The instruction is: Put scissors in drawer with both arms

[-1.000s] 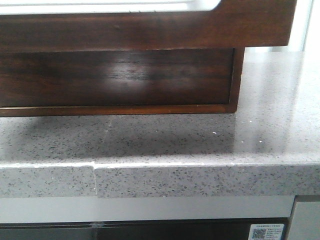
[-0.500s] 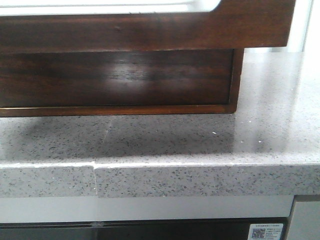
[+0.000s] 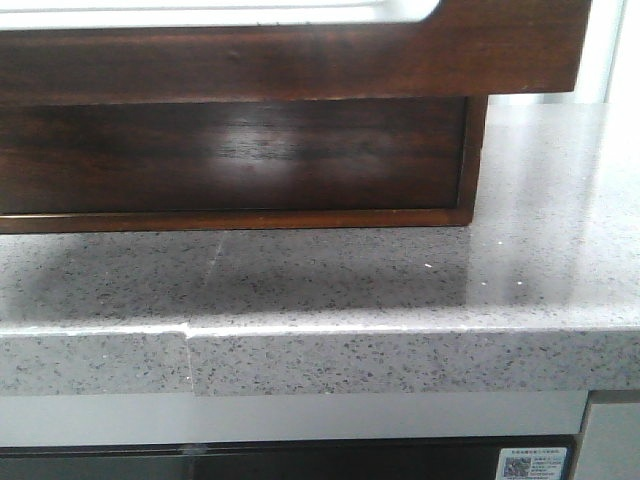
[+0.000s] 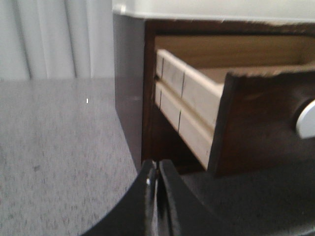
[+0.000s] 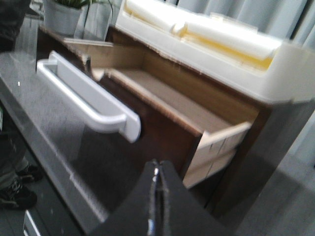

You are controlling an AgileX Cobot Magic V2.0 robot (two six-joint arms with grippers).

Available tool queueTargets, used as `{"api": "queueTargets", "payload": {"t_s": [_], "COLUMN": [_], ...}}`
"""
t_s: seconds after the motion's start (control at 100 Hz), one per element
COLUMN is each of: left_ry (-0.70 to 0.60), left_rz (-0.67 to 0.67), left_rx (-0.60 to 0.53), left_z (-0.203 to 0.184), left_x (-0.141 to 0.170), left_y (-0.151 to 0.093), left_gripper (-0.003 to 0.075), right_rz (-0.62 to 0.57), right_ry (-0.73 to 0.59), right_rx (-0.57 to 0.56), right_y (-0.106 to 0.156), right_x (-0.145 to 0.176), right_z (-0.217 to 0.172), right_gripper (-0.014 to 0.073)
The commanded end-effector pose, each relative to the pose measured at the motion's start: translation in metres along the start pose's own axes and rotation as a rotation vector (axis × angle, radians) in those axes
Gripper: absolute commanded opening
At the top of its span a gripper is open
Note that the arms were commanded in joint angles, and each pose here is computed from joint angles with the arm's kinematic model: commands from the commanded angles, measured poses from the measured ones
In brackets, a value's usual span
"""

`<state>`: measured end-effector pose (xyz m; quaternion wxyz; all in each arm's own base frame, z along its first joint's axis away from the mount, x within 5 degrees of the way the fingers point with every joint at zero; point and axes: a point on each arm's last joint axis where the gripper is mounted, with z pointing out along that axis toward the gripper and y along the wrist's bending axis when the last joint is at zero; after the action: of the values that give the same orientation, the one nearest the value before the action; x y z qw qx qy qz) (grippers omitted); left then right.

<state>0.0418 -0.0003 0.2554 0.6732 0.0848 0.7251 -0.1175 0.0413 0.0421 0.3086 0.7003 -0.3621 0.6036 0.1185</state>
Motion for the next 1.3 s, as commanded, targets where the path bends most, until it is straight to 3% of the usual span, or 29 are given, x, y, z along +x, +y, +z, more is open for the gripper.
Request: {"api": "queueTargets", "payload": {"t_s": [0.0, 0.36, 1.29], "left_ry": [-0.079, -0.073, -0.07], "left_rz": [-0.04, -0.046, -0.044], "left_rx": [0.042, 0.042, 0.042], "left_z": [-0.006, -0.006, -0.005], "left_x": [-0.01, -0.01, -0.008], "left_y": [-0.002, -0.002, -0.002], "left_gripper": [-0.0022, -0.0022, -0.0022], "right_rz": [0.02, 0.069, 0.069], "right_ry": [-0.041, 0.081, 0.087], "right_rx": [0.065, 0.012, 0.005], "right_y": [-0.002, 0.015, 0.015], "right_x": [0.007, 0.051, 0.052], "right_z": [0.001, 0.008, 0.008], "right_gripper": [-0.0058, -0.0061, -0.0061]}}
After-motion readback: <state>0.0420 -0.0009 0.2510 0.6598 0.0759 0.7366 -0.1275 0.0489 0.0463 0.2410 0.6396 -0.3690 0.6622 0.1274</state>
